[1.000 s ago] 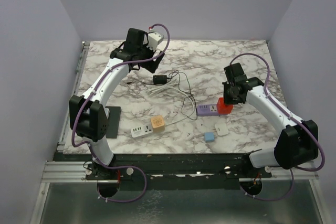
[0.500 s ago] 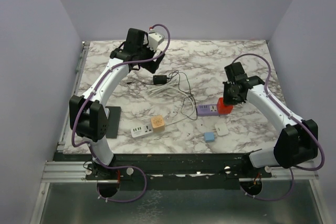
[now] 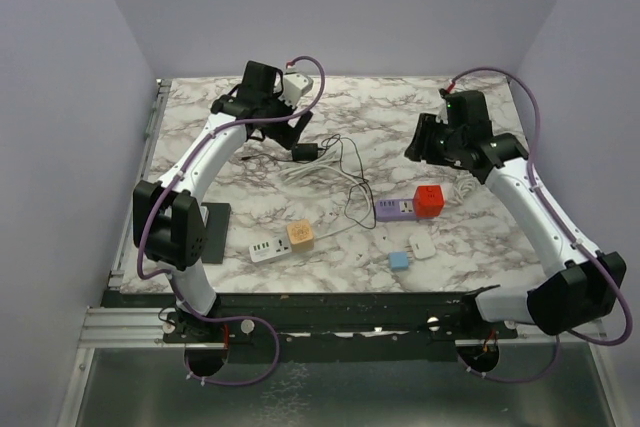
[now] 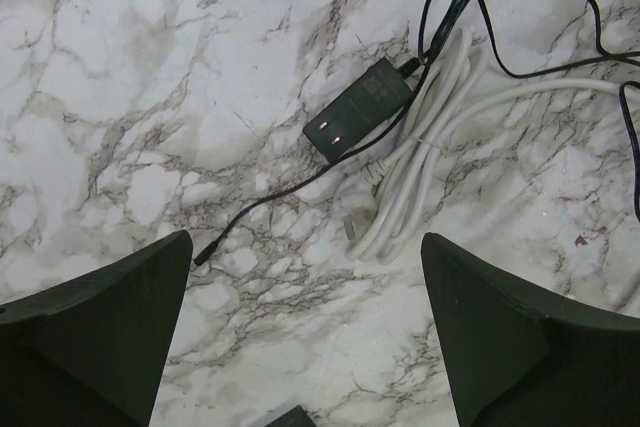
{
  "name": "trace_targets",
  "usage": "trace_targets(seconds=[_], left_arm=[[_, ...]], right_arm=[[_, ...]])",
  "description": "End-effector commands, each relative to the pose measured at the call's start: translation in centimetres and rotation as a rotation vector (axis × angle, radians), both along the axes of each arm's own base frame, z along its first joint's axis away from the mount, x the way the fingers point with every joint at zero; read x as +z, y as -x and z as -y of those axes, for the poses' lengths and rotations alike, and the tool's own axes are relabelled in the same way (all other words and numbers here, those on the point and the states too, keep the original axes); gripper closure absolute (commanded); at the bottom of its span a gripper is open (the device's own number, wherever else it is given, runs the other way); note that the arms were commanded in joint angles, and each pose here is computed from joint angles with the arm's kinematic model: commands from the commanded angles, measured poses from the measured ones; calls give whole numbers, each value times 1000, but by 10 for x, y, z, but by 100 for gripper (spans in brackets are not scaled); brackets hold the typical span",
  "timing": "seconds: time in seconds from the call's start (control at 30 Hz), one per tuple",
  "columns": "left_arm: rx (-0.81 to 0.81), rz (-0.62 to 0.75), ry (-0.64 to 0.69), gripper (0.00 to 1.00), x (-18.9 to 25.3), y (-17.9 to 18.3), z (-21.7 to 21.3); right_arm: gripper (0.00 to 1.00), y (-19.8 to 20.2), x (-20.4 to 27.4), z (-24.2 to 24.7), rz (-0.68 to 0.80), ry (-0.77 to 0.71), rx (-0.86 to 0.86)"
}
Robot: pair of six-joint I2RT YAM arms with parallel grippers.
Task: Insert the plug
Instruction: Press the plug into the socket, then pick up the plug from the center of the board.
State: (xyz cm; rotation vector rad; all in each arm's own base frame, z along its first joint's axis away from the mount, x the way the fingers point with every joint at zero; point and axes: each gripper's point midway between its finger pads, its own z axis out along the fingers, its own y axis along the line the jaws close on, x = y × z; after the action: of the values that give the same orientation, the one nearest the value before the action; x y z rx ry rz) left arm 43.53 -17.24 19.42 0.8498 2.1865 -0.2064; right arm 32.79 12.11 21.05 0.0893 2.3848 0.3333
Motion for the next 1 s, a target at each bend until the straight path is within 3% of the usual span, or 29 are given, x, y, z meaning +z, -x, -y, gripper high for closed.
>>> trace_targets(seconds=[0.0,0.17,0.3,0.5,0.7,0.97], left_arm=[[55,-64,18,1,10,14,-7],[128,-52,41,1,35,27,-37],[172,-89,39,1,33,35,-76],[190,-166,73,1,6,34,-104],[200,-193,128,1,2,31,-111],[168,-140,108,1,4,33,-118]], right_arm=[[44,-28,20,-54,101,-134,204],[28,-68,21,-111,165,-92,415],[1,-101,13,-156,187,-35,555],[0,-147,-16,-214,210,74,706],[0,-158,-52,-255,276,133,870],[12,-160,-118,-269,221,140,993]])
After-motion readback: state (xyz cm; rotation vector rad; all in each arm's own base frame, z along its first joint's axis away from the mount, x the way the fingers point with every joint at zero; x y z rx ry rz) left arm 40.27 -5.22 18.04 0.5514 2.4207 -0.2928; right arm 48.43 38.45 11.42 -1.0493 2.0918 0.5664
